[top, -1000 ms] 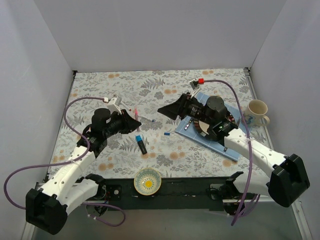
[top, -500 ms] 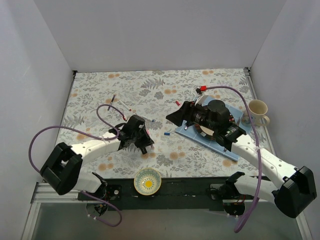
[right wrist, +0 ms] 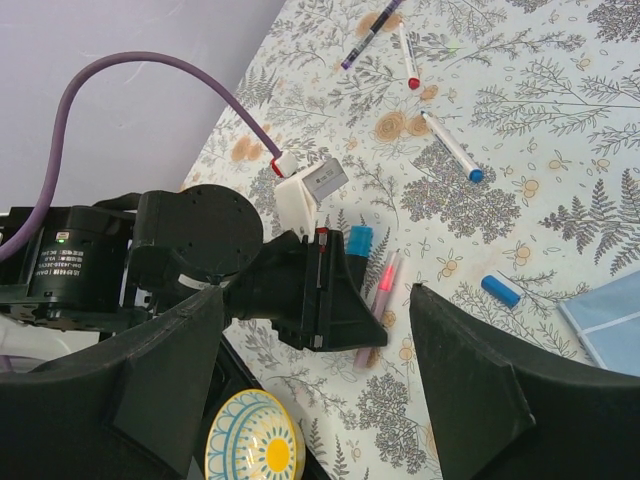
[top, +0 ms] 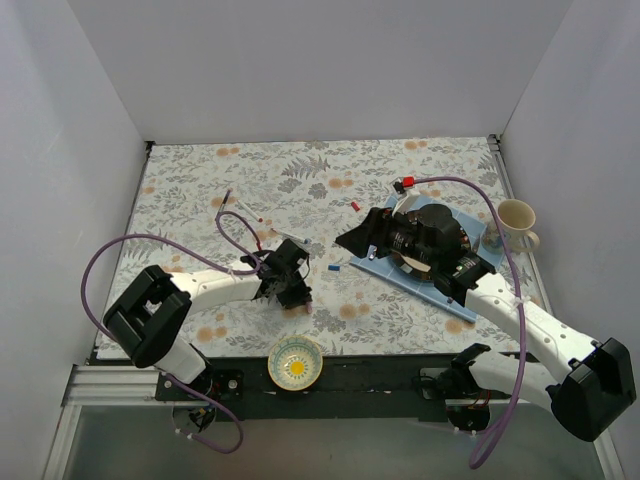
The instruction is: Insert the pens into the pen caps
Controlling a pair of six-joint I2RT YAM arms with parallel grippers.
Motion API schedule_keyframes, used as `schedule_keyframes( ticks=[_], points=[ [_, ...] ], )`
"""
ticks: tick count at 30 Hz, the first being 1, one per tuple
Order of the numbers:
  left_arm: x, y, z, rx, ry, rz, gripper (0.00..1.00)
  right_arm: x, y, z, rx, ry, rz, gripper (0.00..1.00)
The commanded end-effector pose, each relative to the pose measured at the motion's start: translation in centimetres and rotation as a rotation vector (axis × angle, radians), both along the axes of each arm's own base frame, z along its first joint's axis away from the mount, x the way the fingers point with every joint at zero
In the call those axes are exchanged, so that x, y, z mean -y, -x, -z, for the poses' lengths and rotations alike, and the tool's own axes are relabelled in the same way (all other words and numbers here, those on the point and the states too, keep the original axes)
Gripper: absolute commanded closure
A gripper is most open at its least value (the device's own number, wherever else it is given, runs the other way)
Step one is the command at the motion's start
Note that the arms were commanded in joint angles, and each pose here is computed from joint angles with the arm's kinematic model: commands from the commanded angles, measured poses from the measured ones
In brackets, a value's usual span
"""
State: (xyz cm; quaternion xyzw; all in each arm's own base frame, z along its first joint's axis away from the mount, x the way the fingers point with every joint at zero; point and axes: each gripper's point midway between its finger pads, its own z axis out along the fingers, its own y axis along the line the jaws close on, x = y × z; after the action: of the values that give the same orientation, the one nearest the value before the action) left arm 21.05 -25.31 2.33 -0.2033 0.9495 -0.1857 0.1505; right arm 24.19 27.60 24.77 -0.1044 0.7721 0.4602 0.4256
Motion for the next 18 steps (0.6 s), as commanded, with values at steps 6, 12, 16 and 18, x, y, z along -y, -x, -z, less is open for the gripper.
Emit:
schedule_keyframes(
  ticks=[6,12,16,18],
  points=[
    [-1.3,-0.2,-0.3,0.012,-0.095,-0.005,0.76,0.3,0.1,-0.4,0.026,0.003,-0.006,0.18],
    [-0.5,-1.2,-3.0,0.07,-0.073,0.032,0.67,0.3,0.1,-0.3,0.032,0.007,-0.009,0.18],
    [-1.7,-4.7,-7.5,0.23,-0.139,-0.032,0.64,0.3,0.2,-0.3,0.05,0.016,-0.018,0.18],
    [-2.3,-6.6,-10.2,0.295,-0.14,-0.083,0.61,0.5,0.0,0.0,0.061,0.024,-0.011,0.17]
  ],
)
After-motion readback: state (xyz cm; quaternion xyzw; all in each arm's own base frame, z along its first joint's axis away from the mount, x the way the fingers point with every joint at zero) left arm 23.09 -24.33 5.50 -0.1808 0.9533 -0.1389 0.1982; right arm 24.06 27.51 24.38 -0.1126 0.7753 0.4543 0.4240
